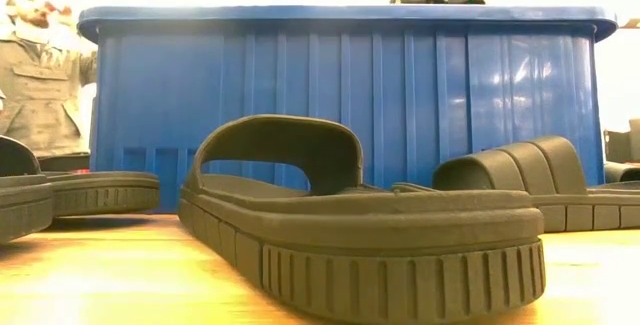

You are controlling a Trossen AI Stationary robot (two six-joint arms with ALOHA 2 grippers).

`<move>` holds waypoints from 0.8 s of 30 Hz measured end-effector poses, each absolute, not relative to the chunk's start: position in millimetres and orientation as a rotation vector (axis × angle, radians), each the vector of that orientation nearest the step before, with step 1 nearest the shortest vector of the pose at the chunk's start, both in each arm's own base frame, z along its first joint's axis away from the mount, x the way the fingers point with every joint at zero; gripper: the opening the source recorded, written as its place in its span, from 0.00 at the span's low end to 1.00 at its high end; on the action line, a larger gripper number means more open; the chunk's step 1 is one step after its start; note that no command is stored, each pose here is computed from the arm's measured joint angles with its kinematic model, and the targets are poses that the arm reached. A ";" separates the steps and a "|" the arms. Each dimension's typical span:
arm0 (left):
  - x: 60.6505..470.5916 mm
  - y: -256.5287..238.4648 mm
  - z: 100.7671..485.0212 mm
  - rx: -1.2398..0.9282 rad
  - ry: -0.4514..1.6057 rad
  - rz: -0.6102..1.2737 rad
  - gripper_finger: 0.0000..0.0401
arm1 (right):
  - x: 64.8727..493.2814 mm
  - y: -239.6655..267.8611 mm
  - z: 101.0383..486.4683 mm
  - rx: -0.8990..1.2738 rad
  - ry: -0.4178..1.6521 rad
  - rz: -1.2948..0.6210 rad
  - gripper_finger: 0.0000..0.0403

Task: Pick and place slides into bin
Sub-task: Stack the pink slide on top of the pink slide into the blue bin

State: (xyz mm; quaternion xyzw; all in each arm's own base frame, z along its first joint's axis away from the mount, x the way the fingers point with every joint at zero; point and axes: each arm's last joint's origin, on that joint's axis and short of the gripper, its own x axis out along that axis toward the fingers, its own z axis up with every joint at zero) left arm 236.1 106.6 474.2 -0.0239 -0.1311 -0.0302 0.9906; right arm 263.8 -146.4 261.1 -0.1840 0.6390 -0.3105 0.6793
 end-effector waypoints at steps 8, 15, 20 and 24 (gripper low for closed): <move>236.1 108.2 471.9 -0.033 -0.241 -0.053 0.75 | 263.2 -147.9 245.9 -0.517 1.467 -0.617 0.02; 236.7 108.6 469.0 -0.047 -0.214 -0.051 0.75 | 256.0 -150.8 230.0 -0.513 1.502 -0.597 0.02; 236.7 108.5 469.1 -0.047 -0.215 -0.052 0.75 | 254.2 -152.5 219.3 -0.488 1.472 -0.598 0.02; 236.7 108.5 469.1 -0.047 -0.215 -0.052 0.75 | 253.8 -152.2 215.8 -0.490 1.464 -0.600 0.02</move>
